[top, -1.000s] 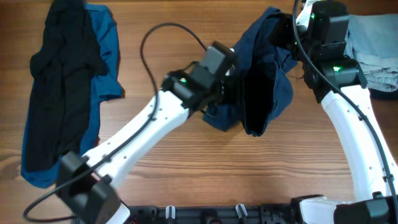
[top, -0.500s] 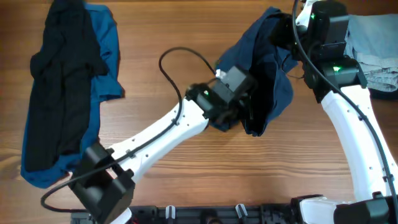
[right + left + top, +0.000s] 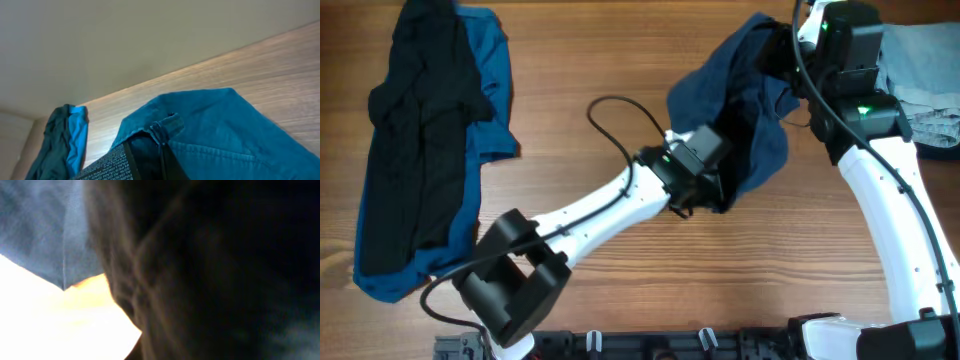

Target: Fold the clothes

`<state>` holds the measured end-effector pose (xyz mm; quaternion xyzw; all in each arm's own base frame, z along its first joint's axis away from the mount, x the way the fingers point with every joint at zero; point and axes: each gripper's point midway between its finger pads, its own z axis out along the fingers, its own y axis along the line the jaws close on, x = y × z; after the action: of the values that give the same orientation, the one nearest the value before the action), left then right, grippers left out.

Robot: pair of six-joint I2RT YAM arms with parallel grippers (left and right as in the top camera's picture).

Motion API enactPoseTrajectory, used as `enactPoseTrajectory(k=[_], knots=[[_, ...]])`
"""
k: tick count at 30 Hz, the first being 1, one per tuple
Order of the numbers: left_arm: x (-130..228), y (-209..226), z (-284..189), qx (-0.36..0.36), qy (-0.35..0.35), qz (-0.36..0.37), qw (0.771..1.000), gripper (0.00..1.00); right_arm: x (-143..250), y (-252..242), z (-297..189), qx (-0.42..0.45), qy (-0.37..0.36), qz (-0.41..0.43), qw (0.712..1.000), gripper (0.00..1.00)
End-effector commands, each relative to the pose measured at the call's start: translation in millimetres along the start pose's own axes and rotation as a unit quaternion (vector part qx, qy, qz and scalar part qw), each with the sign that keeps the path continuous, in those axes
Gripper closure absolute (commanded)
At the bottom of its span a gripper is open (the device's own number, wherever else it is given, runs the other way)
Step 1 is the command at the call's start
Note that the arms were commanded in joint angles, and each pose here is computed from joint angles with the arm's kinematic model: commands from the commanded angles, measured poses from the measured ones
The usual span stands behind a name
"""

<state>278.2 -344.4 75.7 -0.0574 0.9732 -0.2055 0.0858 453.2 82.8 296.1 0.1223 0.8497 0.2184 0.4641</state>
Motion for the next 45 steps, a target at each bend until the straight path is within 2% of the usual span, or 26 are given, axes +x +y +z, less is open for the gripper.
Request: enactPoseTrajectory(k=[1, 4, 7, 12, 16, 20, 29, 33, 36, 39, 45], knots=[[-64, 21, -58, 0.014, -0.086, 0.020, 0.996, 0.96, -26, -4, -23, -0.013, -0.027, 0.003, 1.000, 0.96], [-98, 35, -110, 0.034, -0.144, 0.027, 0.989, 0.96, -34, -11, -36, -0.022, -0.032, 0.005, 0.999, 0.96], [-132, 54, -184, 0.062, -0.231, 0.012, 0.971, 0.96, -38, -21, -47, -0.014, -0.034, 0.000, 0.999, 0.95], [-160, 78, -307, 0.112, -0.386, -0.011, 0.916, 0.96, -30, -26, -61, 0.003, -0.021, -0.023, 1.000, 0.96], [-156, 75, -376, 0.152, -0.472, -0.003, 0.869, 0.96, -32, -22, -87, 0.012, -0.035, -0.038, 0.999, 0.96], [-140, 63, -425, 0.189, -0.526, 0.019, 0.829, 0.96, -44, -15, -136, 0.040, -0.065, -0.058, 0.995, 0.96], [-95, 44, -463, 0.256, -0.531, 0.069, 0.805, 0.96, -40, -12, -218, 0.094, -0.085, -0.047, 0.991, 0.96], [-90, 47, -464, 0.253, -0.529, 0.068, 0.807, 0.96, -38, -11, -232, 0.097, -0.090, -0.047, 0.990, 0.95], [-105, 59, -439, 0.216, -0.511, 0.041, 0.831, 0.96, -40, -13, -223, 0.101, -0.085, -0.046, 0.990, 0.94], [-141, 77, -381, 0.150, -0.465, 0.003, 0.872, 0.96, -38, -26, -187, 0.117, -0.046, -0.039, 0.991, 0.94], [-198, 95, -292, 0.096, -0.402, -0.025, 0.910, 0.96, -23, -53, -100, 0.131, 0.045, -0.029, 0.990, 0.95]])
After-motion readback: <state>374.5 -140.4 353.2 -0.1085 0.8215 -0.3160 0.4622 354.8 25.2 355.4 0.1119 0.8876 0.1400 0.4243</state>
